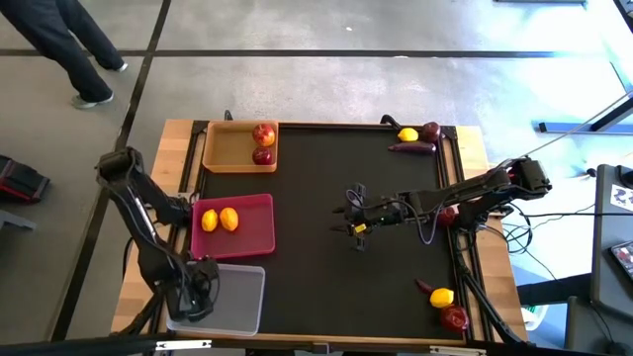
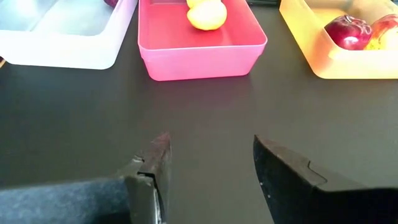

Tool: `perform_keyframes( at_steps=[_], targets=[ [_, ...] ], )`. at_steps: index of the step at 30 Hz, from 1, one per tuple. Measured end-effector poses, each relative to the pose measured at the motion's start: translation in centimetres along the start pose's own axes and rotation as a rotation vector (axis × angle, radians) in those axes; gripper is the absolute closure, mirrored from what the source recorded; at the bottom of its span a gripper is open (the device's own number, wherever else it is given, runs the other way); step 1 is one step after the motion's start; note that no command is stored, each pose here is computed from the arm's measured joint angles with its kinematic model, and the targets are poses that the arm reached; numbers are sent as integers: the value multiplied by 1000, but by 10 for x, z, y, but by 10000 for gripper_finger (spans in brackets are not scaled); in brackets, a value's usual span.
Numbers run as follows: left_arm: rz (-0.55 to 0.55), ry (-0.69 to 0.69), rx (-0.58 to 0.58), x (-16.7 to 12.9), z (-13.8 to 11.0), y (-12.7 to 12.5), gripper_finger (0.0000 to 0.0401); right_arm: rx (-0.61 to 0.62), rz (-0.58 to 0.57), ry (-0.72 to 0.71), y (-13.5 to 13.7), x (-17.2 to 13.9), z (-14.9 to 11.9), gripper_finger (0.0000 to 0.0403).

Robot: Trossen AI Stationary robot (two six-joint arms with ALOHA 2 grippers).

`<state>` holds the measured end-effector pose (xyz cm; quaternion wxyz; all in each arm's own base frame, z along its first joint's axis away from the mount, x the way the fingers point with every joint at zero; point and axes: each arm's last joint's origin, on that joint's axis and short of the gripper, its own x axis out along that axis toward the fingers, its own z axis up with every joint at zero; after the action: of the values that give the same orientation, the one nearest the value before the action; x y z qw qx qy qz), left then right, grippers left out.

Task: Sort produce into baskets
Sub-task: Put the top eggplant into the transparent bin

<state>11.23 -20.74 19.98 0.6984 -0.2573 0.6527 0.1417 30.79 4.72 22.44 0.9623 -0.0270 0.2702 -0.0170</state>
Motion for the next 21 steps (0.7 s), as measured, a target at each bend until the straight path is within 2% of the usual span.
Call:
perform_keyframes(
  at_steps=[3, 6, 9, 15, 21],
  targets=[
    [-77, -49, -13, -17, 6, -3, 226, 0, 0, -1, 0, 0, 0, 224],
    [-157, -169, 3, -34, 15, -4, 226, 1, 0, -1, 0, 0, 0, 224],
    [-184, -311, 25, -44, 26, 0, 226, 6, 11, 3, 0, 0, 0, 224],
    [-125, -495, 94, -48, 56, 3, 226, -11, -29, 45, -3, -9, -2, 224],
    [-80, -623, 272, -43, 94, 4, 228, -57, -150, 143, -13, -27, -6, 224]
  ],
)
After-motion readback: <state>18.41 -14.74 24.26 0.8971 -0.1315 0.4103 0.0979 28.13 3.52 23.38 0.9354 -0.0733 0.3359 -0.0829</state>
